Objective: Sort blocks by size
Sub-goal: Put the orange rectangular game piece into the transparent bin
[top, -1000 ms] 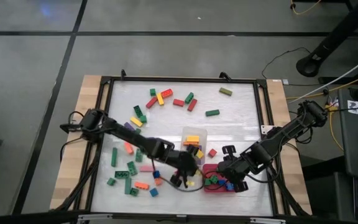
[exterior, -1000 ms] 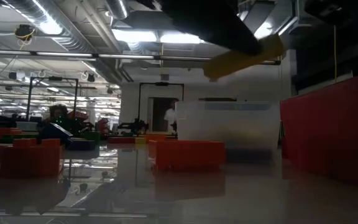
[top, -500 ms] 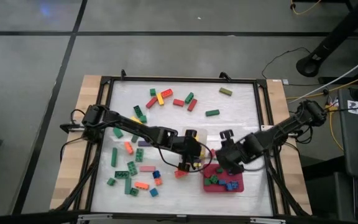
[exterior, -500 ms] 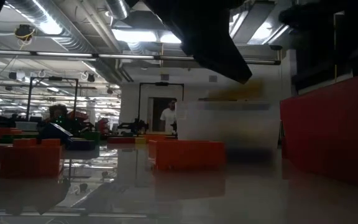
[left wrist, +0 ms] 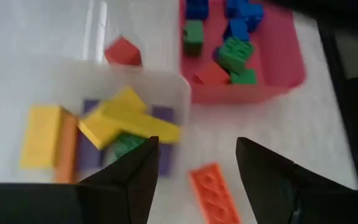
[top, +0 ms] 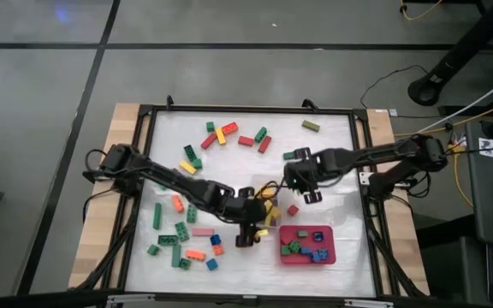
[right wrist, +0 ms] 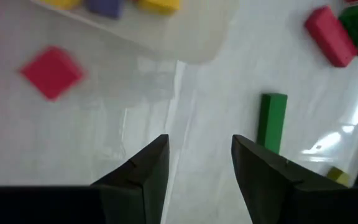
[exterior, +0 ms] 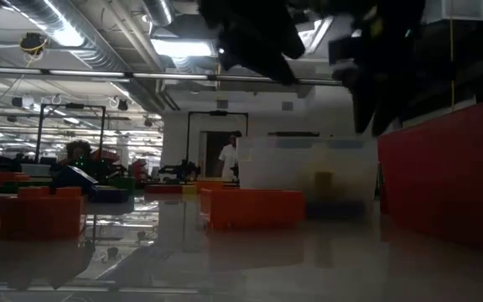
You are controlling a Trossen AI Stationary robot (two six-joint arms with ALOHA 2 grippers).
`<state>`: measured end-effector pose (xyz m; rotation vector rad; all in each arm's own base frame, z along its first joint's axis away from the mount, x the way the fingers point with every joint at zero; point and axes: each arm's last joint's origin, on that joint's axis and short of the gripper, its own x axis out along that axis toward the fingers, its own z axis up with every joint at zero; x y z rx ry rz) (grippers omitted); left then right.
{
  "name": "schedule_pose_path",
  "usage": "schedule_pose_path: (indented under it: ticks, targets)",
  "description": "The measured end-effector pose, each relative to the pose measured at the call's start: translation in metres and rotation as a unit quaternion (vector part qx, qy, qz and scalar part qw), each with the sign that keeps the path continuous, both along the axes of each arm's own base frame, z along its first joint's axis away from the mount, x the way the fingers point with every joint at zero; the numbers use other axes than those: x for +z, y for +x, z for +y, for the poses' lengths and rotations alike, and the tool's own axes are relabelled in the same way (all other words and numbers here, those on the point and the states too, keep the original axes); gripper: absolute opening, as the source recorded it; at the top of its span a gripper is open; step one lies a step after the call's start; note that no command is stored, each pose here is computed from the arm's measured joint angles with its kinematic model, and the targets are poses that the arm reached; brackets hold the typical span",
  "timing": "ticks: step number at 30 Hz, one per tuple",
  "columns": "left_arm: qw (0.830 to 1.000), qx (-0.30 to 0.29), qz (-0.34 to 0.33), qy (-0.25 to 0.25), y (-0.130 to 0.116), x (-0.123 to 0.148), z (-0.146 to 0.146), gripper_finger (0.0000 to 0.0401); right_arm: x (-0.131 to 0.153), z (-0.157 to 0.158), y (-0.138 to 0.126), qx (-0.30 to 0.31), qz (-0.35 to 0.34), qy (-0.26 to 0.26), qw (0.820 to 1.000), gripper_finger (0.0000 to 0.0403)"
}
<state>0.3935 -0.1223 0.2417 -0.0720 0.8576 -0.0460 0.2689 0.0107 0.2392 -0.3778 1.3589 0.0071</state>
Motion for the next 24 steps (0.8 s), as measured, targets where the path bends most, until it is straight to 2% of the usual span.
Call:
schedule_pose_path:
  ticks: [8,17,24]
  targets:
    - [0.997,0.033,0.052,-0.052,-0.016,-0.018,-0.045,0.0199,-0.022,-0.045,-0.002,-0.021,-0.010,0.012,1.000,0.0175]
    - [0.993,0.099,0.062,-0.011,-0.017,-0.056,-0.070,0.0198,-0.022,-0.082,-0.006,-0.068,-0.028,0.007,0.997,0.0175]
    - [0.988,0.127,0.083,0.007,-0.012,-0.083,-0.069,0.0198,-0.022,-0.097,-0.010,-0.092,-0.028,0.005,0.995,0.0175]
